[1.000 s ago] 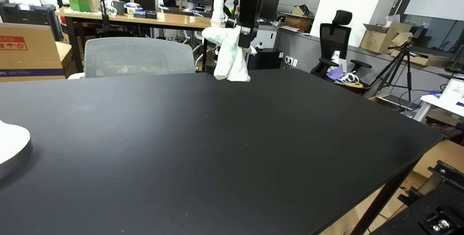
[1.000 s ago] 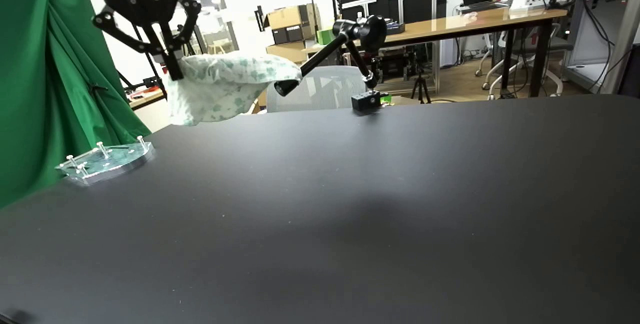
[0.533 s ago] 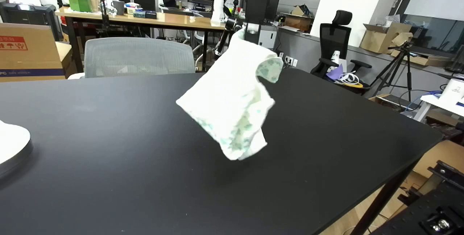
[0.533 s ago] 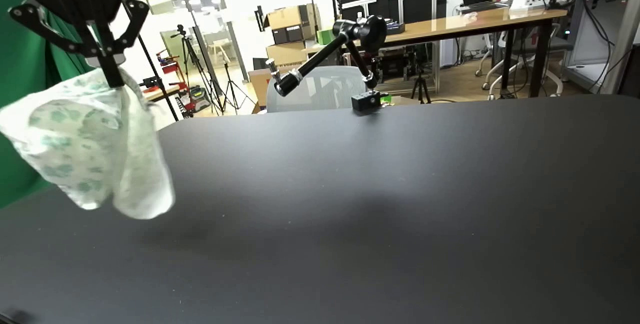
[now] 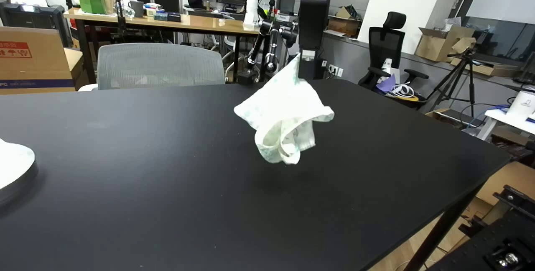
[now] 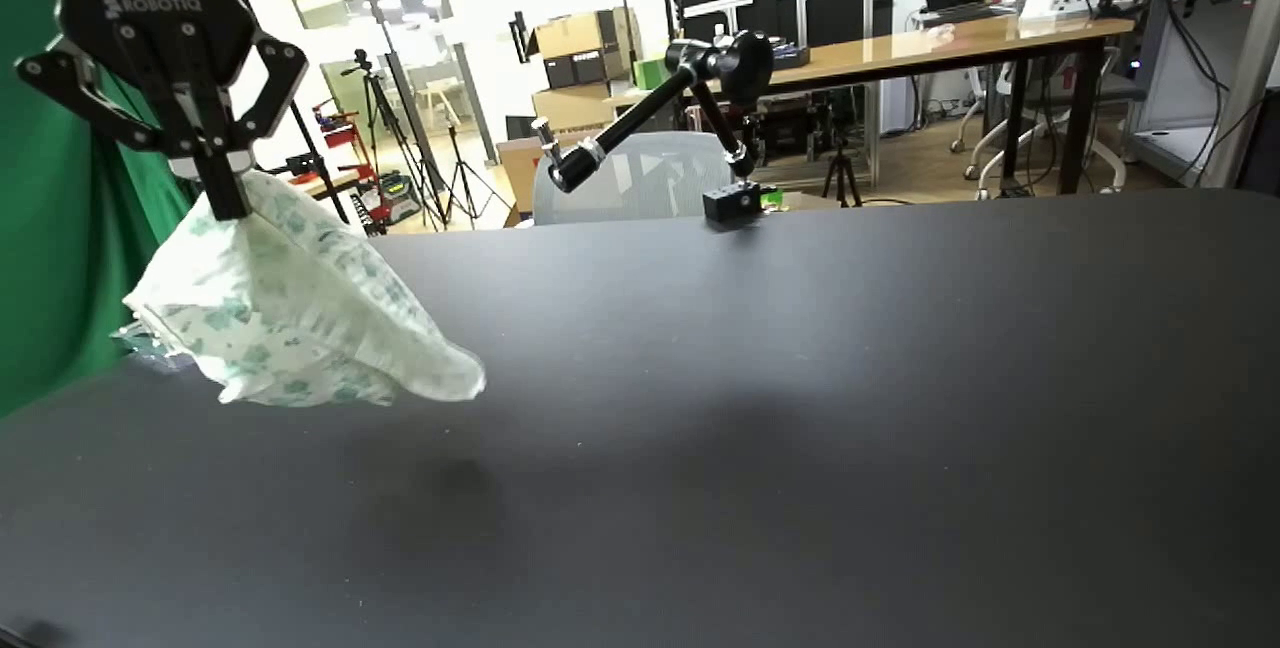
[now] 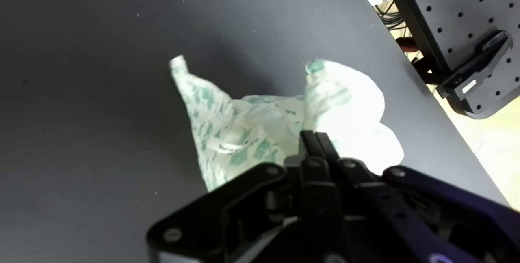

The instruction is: Remove the white cloth from the black stand

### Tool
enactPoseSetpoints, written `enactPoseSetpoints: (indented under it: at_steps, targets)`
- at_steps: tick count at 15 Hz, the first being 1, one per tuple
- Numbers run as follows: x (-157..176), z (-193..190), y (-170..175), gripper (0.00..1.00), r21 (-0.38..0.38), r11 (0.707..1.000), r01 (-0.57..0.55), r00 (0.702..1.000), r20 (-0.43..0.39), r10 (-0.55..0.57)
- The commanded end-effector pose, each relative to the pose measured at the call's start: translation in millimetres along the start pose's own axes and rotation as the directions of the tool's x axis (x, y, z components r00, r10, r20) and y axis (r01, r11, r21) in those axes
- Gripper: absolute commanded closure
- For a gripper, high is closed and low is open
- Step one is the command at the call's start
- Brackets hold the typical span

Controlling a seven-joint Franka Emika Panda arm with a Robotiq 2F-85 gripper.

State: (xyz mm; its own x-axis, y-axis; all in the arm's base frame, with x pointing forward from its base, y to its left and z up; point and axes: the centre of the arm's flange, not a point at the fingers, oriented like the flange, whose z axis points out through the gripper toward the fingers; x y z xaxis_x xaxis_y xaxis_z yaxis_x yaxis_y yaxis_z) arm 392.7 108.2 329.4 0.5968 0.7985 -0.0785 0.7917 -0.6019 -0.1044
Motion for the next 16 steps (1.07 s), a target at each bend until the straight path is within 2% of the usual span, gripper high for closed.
enactPoseSetpoints:
  at_steps: [1,4,8,10,14,15,16]
  targets:
    - [-3,15,25,1.00,-0.022,0.982,-0.188,0.981,0.048,0.188]
    - [-5,27,50,1.00,-0.044,0.947,-0.320,0.943,0.086,0.322]
    - [1,39,76,1.00,-0.058,0.884,-0.465,0.875,0.126,0.468]
    - [10,43,87,1.00,-0.065,0.860,-0.505,0.851,0.127,0.509]
    - [25,50,102,1.00,-0.070,0.834,-0.548,0.821,0.145,0.552]
    - [27,50,104,0.73,-0.066,0.826,-0.559,0.812,0.155,0.562]
    - [28,50,106,0.72,-0.065,0.826,-0.561,0.811,0.160,0.563]
